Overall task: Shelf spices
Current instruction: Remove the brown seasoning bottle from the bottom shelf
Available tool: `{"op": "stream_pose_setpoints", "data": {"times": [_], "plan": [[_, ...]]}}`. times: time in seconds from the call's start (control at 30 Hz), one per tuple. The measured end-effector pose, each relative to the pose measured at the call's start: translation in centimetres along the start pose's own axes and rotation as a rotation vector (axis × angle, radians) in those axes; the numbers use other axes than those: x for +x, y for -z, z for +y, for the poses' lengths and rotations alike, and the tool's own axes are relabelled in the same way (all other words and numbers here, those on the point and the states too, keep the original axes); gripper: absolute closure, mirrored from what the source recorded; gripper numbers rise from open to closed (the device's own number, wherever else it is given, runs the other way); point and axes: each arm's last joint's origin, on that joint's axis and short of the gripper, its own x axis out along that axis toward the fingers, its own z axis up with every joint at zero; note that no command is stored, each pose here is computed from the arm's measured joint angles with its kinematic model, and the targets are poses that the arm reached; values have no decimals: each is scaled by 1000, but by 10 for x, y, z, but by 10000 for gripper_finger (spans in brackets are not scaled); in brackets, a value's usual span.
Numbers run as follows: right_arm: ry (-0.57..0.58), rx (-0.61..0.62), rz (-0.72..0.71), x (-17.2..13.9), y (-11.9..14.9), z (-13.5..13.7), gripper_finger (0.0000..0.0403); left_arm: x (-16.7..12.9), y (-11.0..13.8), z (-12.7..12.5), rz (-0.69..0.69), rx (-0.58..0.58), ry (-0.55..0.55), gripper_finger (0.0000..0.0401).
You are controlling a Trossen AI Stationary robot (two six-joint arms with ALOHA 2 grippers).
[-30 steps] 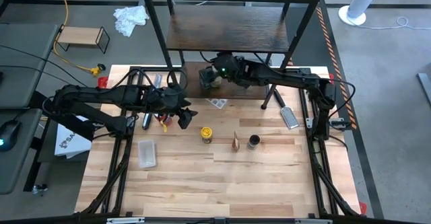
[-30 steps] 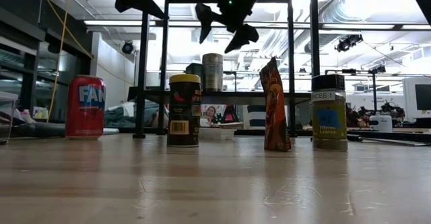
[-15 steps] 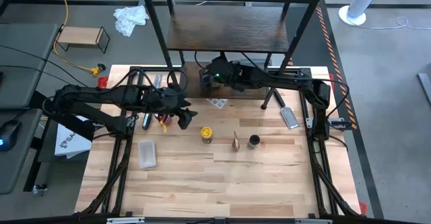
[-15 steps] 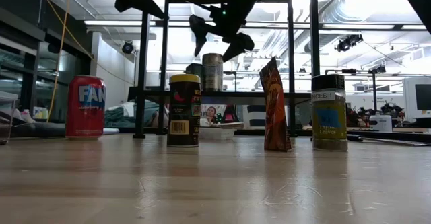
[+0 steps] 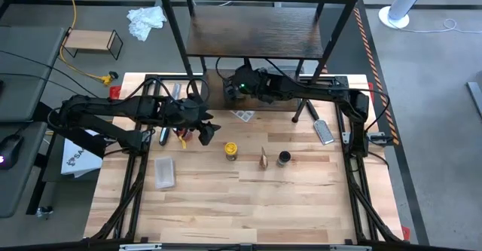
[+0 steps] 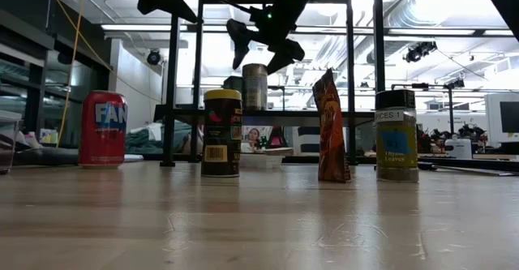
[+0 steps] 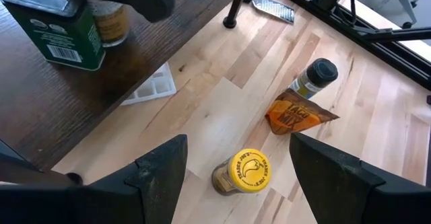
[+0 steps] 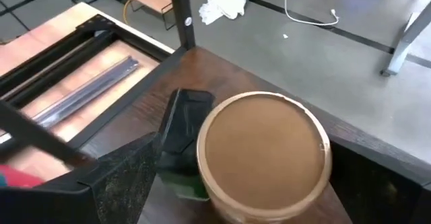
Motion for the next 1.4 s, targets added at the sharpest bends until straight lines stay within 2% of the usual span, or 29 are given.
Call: {"op": "stream_pose_setpoints", "data": {"times": [0.17, 0.4, 0.57, 0.73, 0.97, 1.1, 1.2, 1.3, 1.4], "plan": [[45, 9, 20, 0, 3, -3, 45, 0, 0, 0, 0, 8, 0, 144], [23, -29, 54, 0, 6, -3, 163, 0, 0, 0, 0, 11, -1, 144], [23, -30, 54, 0, 5, -3, 163, 0, 0, 0, -1, 11, -2, 144], [5, -97, 72, -11, 4, -4, 163, 0, 0, 0, 0, 12, -3, 144], [-46, -294, 214, -72, 13, -4, 163, 0, 0, 0, 4, 39, 3, 144], [-99, -417, 289, -123, 34, 10, 163, 0, 0, 0, 5, 63, 2, 144], [-127, -440, 314, -152, 66, 17, 163, 0, 0, 0, 3, 64, 3, 144], [-117, -399, 381, -171, 116, 11, 163, 0, 1, -1, 16, 64, 25, 144], [-76, -270, 418, -189, 163, -10, 163, 0, 1, -1, 18, 63, 29, 144]]}}
